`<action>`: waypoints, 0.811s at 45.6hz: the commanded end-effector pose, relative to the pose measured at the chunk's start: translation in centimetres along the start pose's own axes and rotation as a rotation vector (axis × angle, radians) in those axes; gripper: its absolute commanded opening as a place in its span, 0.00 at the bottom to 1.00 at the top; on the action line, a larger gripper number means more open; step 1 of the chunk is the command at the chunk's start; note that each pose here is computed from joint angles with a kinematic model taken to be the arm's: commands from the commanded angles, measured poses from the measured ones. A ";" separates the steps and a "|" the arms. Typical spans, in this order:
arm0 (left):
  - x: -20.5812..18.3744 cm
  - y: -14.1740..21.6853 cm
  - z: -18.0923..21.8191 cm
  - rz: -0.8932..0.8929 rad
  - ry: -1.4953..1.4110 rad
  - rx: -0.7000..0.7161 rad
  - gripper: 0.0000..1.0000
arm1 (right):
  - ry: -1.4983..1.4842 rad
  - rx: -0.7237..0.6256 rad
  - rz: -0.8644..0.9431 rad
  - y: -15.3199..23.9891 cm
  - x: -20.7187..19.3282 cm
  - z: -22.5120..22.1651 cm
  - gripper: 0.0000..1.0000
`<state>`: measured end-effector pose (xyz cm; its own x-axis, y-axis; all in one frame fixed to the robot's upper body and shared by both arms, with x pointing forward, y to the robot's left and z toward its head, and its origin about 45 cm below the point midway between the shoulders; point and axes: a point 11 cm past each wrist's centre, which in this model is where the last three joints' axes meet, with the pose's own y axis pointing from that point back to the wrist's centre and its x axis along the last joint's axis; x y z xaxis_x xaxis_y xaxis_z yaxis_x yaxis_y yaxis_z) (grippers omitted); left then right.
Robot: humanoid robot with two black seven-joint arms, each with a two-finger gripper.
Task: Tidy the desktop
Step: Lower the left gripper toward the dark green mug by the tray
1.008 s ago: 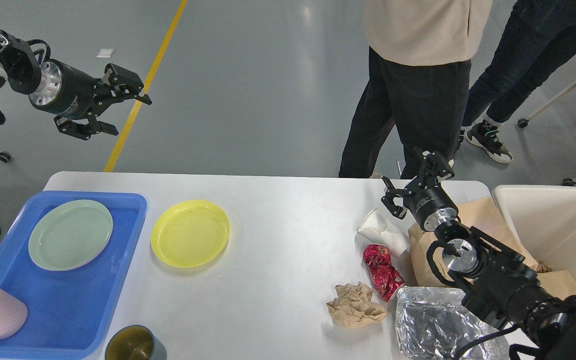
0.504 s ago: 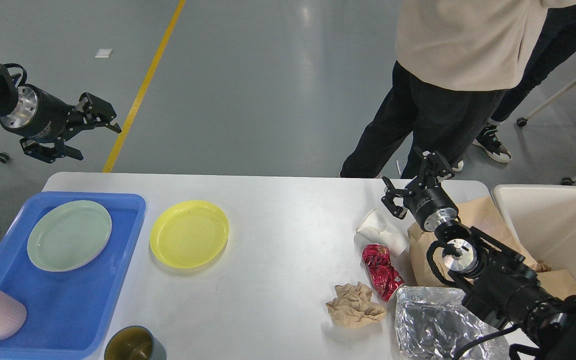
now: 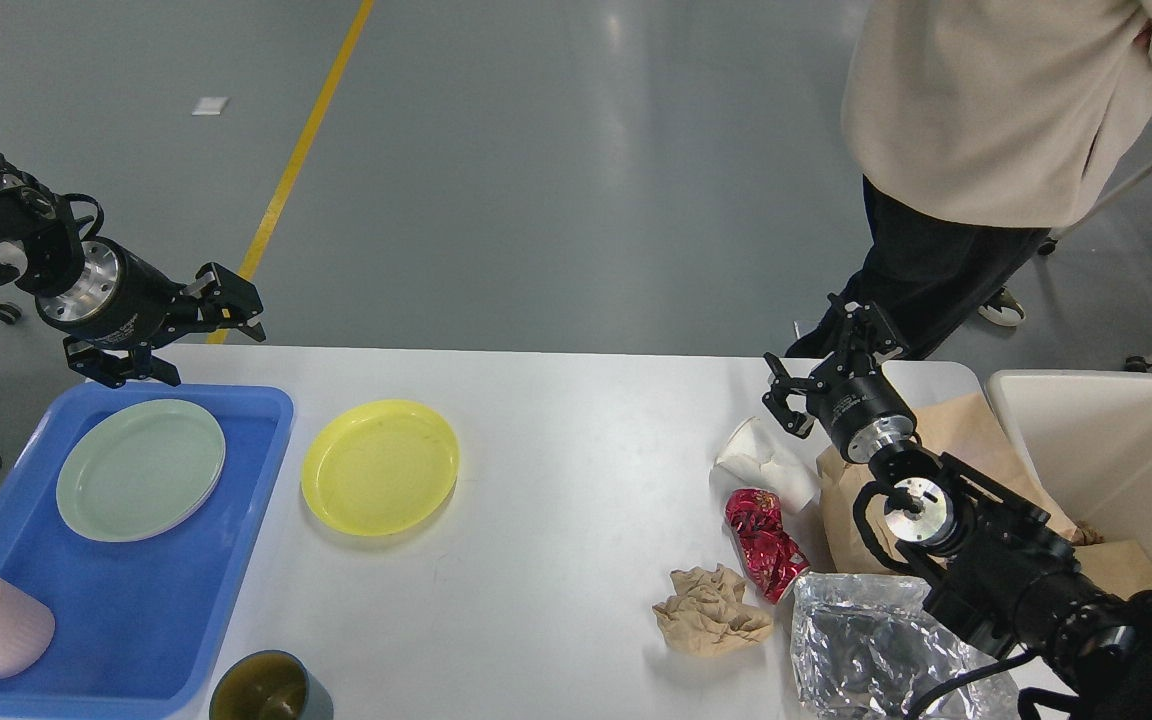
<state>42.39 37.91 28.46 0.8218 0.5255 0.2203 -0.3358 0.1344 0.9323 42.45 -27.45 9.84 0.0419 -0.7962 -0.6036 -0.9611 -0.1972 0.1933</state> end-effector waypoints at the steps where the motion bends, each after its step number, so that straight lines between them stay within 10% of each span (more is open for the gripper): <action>1: -2.0 0.8 0.3 -0.067 -0.019 0.004 0.96 | -0.001 0.000 0.000 0.0 0.0 0.0 1.00; 37: -9.1 8.5 1.6 -0.354 -0.154 0.092 0.96 | -0.001 0.000 0.000 0.0 0.0 0.0 1.00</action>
<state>33.71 33.51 34.40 0.9325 0.3601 -0.0274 -0.0465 0.1949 0.9797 42.45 -27.45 9.84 0.0420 -0.7963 -0.6035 -0.9611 -0.1972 0.1933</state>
